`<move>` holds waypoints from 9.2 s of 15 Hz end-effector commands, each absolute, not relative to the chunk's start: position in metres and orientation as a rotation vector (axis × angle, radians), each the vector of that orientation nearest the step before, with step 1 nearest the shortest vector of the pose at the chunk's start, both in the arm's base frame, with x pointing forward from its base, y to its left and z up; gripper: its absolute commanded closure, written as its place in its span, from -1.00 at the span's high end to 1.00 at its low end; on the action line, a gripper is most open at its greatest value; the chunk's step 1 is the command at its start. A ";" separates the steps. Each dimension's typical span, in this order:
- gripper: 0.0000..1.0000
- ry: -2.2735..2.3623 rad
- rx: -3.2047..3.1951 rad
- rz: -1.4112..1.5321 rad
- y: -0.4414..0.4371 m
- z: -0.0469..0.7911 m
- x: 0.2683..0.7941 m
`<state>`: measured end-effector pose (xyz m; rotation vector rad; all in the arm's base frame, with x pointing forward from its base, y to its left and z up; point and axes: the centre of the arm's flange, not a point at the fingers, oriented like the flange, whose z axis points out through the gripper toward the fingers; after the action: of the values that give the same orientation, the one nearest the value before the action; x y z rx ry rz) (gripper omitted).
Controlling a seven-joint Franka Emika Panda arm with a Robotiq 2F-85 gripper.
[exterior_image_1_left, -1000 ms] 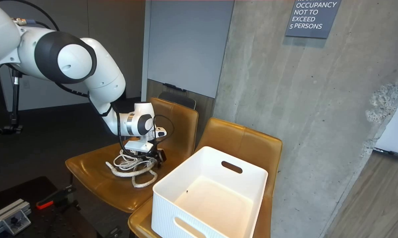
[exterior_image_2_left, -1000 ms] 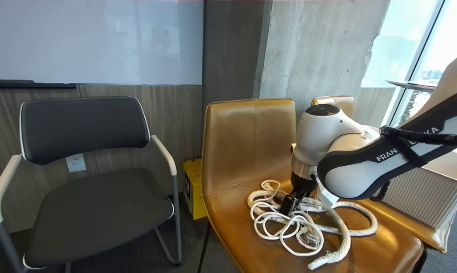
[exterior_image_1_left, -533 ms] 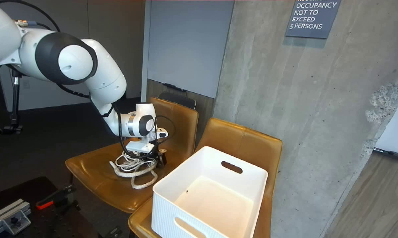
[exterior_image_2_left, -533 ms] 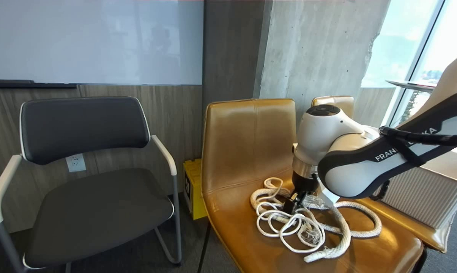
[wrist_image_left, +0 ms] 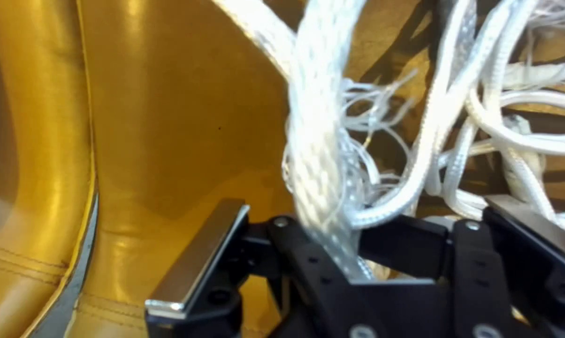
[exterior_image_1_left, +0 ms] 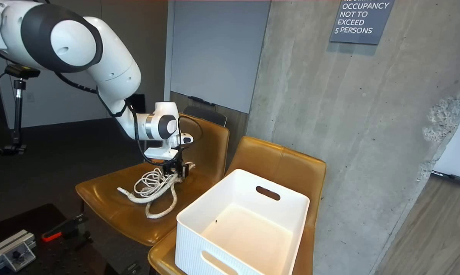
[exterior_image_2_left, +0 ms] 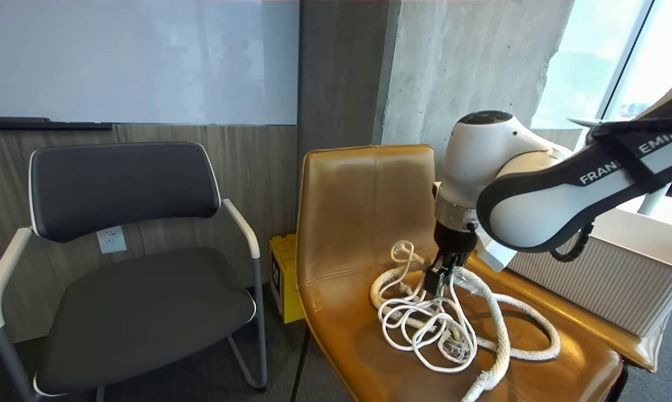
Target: Put the ropes in then out the basket
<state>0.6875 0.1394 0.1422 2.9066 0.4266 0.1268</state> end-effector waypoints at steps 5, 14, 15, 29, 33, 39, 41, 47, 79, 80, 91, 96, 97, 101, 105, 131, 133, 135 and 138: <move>-1.00 0.458 2.872 0.129 0.126 0.308 0.651; -1.00 0.326 2.808 0.266 0.016 0.519 0.665; -1.00 0.300 2.799 0.288 -0.003 0.541 0.666; -1.00 0.061 2.617 0.394 -0.275 0.757 0.664; -1.00 0.086 2.692 0.377 -0.260 0.715 0.651; -1.00 0.026 2.891 0.293 -0.256 0.621 0.631; -1.00 -0.002 2.931 0.248 -0.264 0.594 0.620; -0.50 0.063 3.013 0.223 -0.238 0.531 0.612; 1.00 1.189 2.791 0.356 0.229 0.222 0.634; 1.00 1.191 2.793 0.353 0.230 0.211 0.641; 1.00 1.192 2.739 0.250 0.216 0.107 0.694; 0.47 1.179 2.723 0.173 0.197 0.071 0.698; 0.35 1.175 2.729 0.148 0.197 0.066 0.694; -0.26 1.150 2.756 0.096 0.198 0.074 0.675; -0.80 1.114 2.778 0.062 0.193 0.091 0.653; -1.00 0.284 2.641 0.280 -0.099 0.625 0.648; -1.00 0.217 2.657 0.262 -0.155 0.649 0.642; -1.00 0.177 2.675 0.238 -0.198 0.642 0.629; -1.00 0.118 2.755 0.198 -0.240 0.596 0.606</move>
<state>0.6112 -0.2109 0.6308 2.6859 0.1460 0.2358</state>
